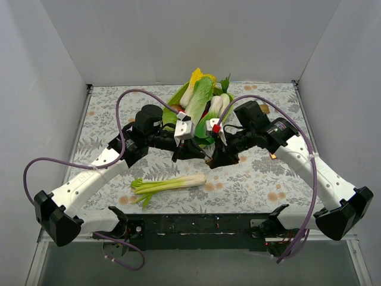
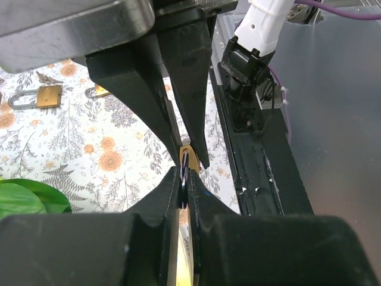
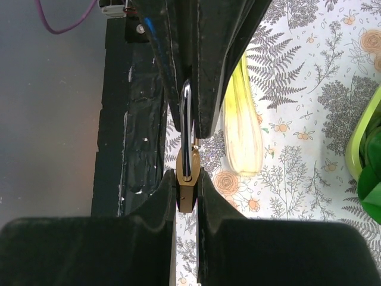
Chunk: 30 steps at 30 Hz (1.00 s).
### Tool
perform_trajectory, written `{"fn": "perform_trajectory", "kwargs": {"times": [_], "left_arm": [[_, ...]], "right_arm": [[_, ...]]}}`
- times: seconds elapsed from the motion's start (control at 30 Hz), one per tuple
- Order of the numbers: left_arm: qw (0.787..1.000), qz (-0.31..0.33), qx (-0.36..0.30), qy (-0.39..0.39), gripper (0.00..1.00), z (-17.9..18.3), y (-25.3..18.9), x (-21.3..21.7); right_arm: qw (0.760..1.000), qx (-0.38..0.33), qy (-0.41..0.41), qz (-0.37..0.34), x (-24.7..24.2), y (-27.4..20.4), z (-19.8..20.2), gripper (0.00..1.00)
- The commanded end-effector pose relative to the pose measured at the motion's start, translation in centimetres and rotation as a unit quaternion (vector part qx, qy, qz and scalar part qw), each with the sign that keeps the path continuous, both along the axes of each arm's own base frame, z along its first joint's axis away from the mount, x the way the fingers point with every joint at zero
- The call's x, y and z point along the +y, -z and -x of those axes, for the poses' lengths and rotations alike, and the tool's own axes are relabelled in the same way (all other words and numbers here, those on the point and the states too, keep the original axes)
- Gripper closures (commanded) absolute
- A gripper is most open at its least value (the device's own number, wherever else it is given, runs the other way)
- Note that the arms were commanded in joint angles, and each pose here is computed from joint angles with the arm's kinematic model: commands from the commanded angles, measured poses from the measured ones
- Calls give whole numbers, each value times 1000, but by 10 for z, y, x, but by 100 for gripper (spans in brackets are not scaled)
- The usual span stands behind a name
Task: Lock with the key
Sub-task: Pick up the lock from the center of the board, then lock the lock.
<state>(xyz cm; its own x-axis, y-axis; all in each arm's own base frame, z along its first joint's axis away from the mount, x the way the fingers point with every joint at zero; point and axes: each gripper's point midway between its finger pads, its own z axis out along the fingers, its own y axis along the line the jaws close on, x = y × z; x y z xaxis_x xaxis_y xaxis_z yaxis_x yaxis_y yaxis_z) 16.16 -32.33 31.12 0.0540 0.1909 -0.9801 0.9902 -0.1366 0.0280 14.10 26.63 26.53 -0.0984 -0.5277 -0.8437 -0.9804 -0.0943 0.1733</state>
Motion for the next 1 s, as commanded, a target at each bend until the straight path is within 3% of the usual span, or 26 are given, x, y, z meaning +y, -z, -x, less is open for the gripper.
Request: {"fn": "perform_trajectory", "kwargs": {"times": [0.0,0.03,0.07,0.1,0.17,0.33,0.53,0.7,0.8,0.97], "left_arm": [[1000,22,12,-8,100,5,-14,1],[999,31,36,-22,100,2,-19,0],[998,38,47,-24,100,2,-21,1],[997,47,62,-28,100,2,-26,4],[991,69,104,-43,100,-4,-34,8],[982,120,137,-52,100,-9,-59,14],[977,135,160,-34,100,-2,-71,16],[977,135,160,-27,100,0,-76,17],[977,136,160,-28,100,0,-77,17],[978,137,156,-26,100,1,-79,17]], "right_arm": [[1000,-14,14,-22,7,-21,-7,90],[999,-19,21,-29,10,-25,-10,59],[999,-22,30,-36,10,-30,-12,49],[998,-8,51,-35,9,-28,-14,43],[994,-44,76,-66,8,-43,-23,31],[987,-66,97,-112,3,-50,-22,24],[984,-61,82,-148,10,-62,-17,25],[985,-42,74,-153,15,-65,-17,32],[985,-36,76,-149,16,-63,-18,43],[985,-31,77,-149,16,-64,-18,73]]}}
